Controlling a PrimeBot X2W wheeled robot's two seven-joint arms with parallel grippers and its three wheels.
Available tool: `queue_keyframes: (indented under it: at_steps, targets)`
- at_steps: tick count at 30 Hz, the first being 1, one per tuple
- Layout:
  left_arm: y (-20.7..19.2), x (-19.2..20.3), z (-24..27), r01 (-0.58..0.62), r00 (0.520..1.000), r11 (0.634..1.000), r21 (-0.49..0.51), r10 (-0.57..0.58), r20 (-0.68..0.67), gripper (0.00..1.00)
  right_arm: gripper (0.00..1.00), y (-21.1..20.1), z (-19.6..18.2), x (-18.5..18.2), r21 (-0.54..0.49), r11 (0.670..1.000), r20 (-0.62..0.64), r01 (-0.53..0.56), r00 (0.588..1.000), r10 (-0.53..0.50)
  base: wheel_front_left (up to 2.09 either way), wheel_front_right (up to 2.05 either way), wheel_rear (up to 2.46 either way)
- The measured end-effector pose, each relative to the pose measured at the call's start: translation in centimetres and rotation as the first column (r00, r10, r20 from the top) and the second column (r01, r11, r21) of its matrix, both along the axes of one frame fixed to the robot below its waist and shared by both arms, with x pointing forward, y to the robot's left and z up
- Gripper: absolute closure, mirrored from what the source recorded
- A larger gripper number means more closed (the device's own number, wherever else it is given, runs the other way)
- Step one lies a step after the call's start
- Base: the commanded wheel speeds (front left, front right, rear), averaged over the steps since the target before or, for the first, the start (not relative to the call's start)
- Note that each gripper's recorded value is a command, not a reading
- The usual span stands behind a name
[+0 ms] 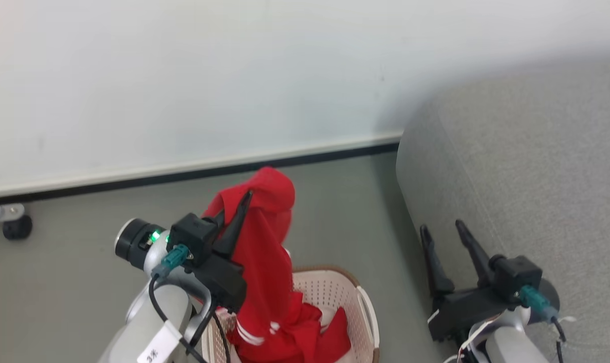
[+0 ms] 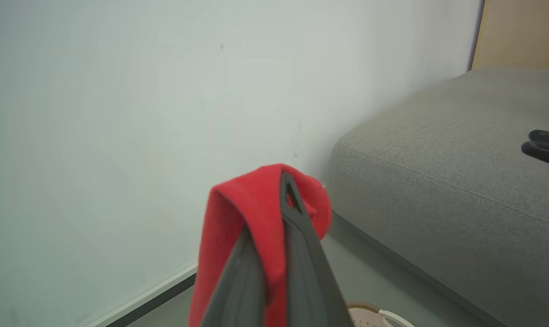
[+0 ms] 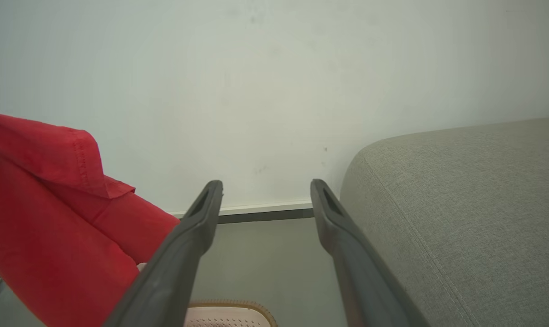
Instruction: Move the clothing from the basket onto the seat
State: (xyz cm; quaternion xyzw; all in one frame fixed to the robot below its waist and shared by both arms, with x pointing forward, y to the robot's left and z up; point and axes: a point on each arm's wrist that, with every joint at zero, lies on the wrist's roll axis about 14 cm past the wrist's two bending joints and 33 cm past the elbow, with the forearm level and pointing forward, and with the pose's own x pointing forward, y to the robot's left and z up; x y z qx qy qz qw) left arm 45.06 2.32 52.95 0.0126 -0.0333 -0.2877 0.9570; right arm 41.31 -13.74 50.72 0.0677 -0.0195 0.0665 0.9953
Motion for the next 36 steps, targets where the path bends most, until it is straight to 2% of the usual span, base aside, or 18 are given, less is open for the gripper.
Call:
queue_keyframes:
  at_steps: [4, 10, 11, 20, 31, 36]
  targets:
    - [-0.3, -1.7, 1.9, 0.014, 0.999, 1.000, -0.009, -0.013, 0.052, 1.00, 0.00, 1.3, 0.6, -1.7, -0.002, 0.999, 0.018, -0.048, 0.999, 0.048, 0.00, 0.00, 0.00]
    - [-1.0, -3.5, 5.6, 0.036, 0.988, 0.999, -0.030, -0.031, 0.154, 1.00, 0.00, 5.0, 1.9, -3.5, -0.018, 0.984, 0.058, -0.175, 0.983, 0.176, 0.00, 0.00, 0.00]
    - [-1.3, -3.9, 6.6, 0.047, 0.982, 0.998, -0.034, -0.040, 0.185, 1.00, 0.00, 6.5, 2.1, -4.1, -0.023, 0.974, 0.065, -0.226, 0.972, 0.227, 0.00, 0.00, 0.00]
    - [-2.7, -5.6, 8.6, 0.094, 0.968, 0.995, -0.045, -0.080, 0.236, 1.00, 0.00, 12.0, 2.5, -5.2, -0.094, 0.903, 0.064, -0.420, 0.902, 0.426, 0.00, 0.00, 0.00]
    - [-3.0, -5.9, 9.0, 0.102, 0.970, 0.994, -0.045, -0.089, 0.227, 1.00, 0.00, 13.8, 3.3, -2.5, -0.192, 0.854, 0.040, -0.484, 0.865, 0.499, 0.00, 0.00, 0.00]
    - [-2.8, -5.8, 9.0, 0.097, 0.972, 0.994, -0.044, -0.085, 0.221, 1.00, 0.00, 15.7, 2.2, -3.0, -0.231, 0.799, -0.007, -0.555, 0.823, 0.569, 0.00, 0.00, 0.00]
